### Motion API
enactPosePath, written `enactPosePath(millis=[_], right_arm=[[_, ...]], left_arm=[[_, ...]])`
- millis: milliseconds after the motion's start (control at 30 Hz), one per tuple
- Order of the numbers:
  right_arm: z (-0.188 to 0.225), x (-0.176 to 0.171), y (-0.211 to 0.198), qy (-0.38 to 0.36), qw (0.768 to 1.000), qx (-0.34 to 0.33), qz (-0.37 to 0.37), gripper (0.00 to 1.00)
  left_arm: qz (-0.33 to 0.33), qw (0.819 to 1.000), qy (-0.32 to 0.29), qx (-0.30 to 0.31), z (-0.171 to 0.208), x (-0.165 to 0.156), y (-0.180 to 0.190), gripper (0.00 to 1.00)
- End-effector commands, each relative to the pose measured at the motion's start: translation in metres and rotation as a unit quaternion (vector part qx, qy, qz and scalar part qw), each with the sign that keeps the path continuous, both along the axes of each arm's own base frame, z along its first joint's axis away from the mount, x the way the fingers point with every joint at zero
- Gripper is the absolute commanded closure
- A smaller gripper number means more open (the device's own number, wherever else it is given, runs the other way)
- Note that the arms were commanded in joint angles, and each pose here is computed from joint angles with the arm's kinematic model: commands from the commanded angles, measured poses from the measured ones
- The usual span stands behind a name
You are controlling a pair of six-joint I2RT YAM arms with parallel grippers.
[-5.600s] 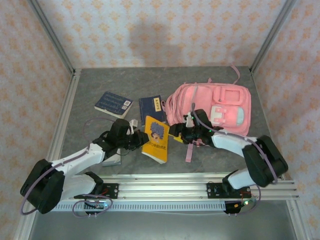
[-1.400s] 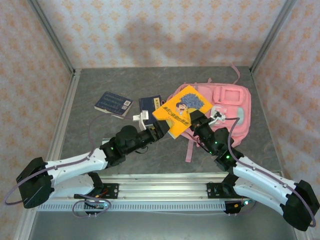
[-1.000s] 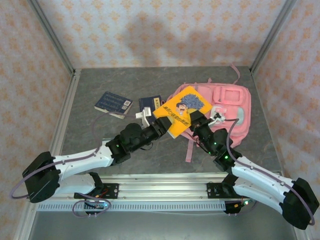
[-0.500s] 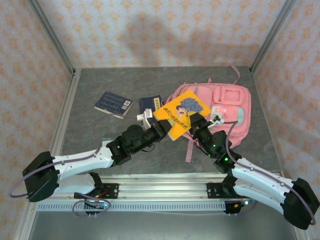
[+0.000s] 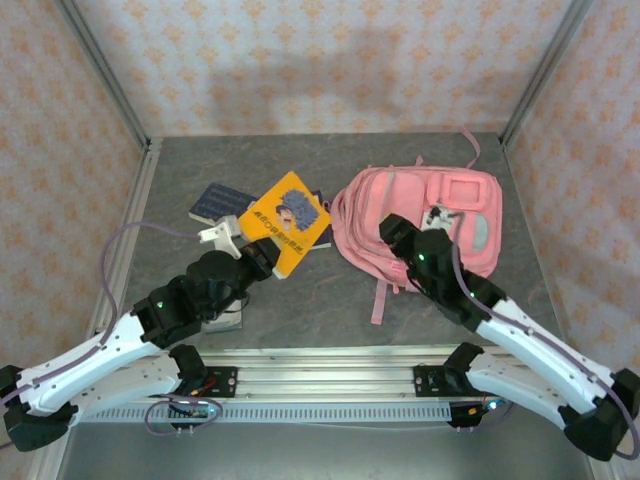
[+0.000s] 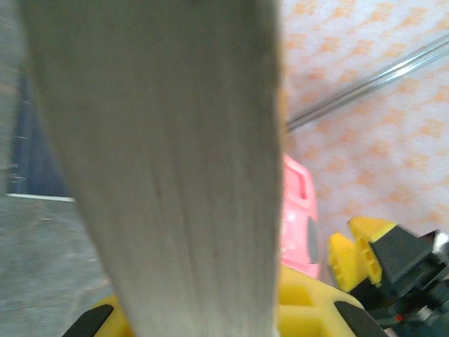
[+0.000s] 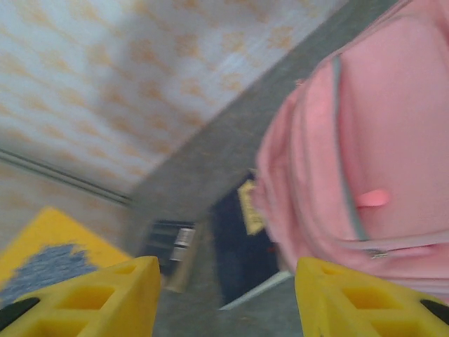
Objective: Pack books, pencil case, and school supplies into a backpack
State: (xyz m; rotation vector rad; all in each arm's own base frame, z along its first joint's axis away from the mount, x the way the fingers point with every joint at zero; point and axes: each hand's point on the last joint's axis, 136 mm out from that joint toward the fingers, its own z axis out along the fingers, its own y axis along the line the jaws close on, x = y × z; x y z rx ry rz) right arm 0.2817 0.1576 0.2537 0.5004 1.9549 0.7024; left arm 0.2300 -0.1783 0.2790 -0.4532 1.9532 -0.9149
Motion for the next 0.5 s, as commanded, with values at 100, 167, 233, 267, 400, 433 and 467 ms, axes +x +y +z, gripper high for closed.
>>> enactPosePath(millis=[100,167,233,267,400,433,467], right_arm=[[-0.057,0.045,-0.021,0.151,0.97,-0.188,0.036,0.46],[-0.067,0.066,-0.023,0.183,0.967,-0.171,0.04,0.45],[-0.07,0.088,-0.017,0.195,0.964,-0.173,0.051,0.44],[-0.072,0.099,-0.015,0.203,0.962,-0.174,0.051,0.44],[-0.092,0.136,-0.005,0.246,0.956,-0.146,0.063,0.45],[-0.099,0.144,-0.002,0.257,0.954,-0.138,0.067,0.45],[-0.106,0.15,0.0,0.269,0.952,-0.133,0.068,0.45]], left_arm=[[0.0,0.998,0.005,0.066,-0.008,-0.003,0.023,1.0],[-0.003,0.998,0.003,0.068,-0.008,-0.004,0.027,1.0],[-0.01,0.998,0.001,0.068,-0.007,-0.005,0.029,1.0],[-0.011,0.998,0.001,0.069,-0.007,-0.006,0.03,1.0],[-0.019,0.997,0.002,0.077,-0.008,-0.007,0.032,1.0],[-0.021,0.997,0.001,0.079,-0.007,-0.007,0.033,1.0],[-0.022,0.996,0.0,0.082,-0.007,-0.008,0.033,1.0]])
